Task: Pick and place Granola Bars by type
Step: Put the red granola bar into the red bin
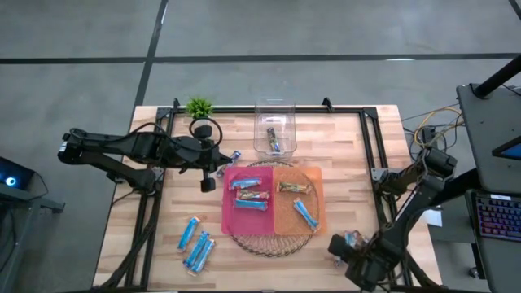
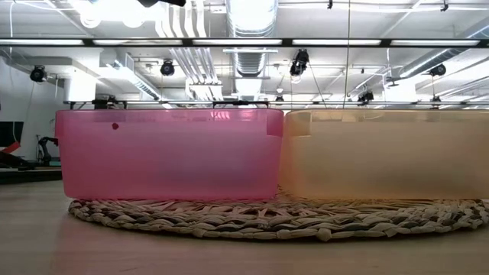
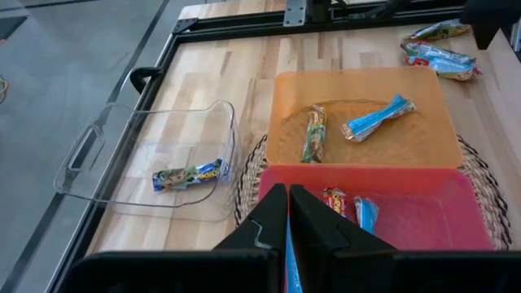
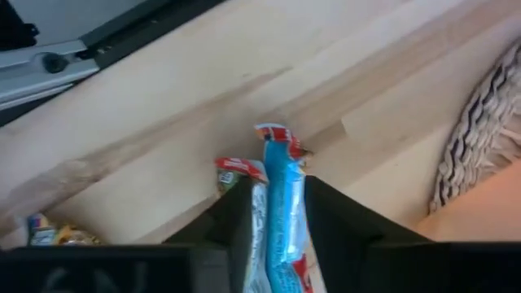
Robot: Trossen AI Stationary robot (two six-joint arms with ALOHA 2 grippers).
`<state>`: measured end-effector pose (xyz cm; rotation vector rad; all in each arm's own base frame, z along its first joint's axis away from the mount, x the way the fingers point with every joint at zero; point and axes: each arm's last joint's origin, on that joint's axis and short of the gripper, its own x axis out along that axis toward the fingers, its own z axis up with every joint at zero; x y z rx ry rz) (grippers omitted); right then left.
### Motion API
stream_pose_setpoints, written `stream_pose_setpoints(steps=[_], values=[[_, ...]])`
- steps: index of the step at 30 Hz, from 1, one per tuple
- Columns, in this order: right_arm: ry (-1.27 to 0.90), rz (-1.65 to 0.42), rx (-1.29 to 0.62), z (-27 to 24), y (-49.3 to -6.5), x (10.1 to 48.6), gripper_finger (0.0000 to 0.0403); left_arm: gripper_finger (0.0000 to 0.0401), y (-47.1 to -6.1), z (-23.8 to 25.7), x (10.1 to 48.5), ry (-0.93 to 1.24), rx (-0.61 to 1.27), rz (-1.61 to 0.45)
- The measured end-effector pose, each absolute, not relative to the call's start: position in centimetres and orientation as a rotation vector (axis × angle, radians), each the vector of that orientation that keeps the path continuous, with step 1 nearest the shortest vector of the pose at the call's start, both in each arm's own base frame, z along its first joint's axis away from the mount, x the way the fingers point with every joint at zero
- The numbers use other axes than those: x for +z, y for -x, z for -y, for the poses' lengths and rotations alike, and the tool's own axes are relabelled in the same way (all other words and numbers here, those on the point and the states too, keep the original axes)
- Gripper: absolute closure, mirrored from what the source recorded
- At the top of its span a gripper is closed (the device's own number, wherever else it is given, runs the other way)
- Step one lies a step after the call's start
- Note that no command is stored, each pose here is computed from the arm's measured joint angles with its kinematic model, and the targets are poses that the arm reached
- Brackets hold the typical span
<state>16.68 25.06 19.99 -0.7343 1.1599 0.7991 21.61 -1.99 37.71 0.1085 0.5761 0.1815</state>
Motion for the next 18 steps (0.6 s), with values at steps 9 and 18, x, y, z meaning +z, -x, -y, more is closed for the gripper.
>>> stream_pose_setpoints(steps=[9,18], values=[[0.746,-1.196,0.744,-24.0,-16.9,18.8,0.0211,0.0401,-21.6,2.0,37.7,-0.094,0.185,-0.575],[0.803,-1.251,0.741,-22.7,-16.5,17.1,0.0217,0.0401,-21.6,2.0,37.7,-0.094,0.185,-0.574]])
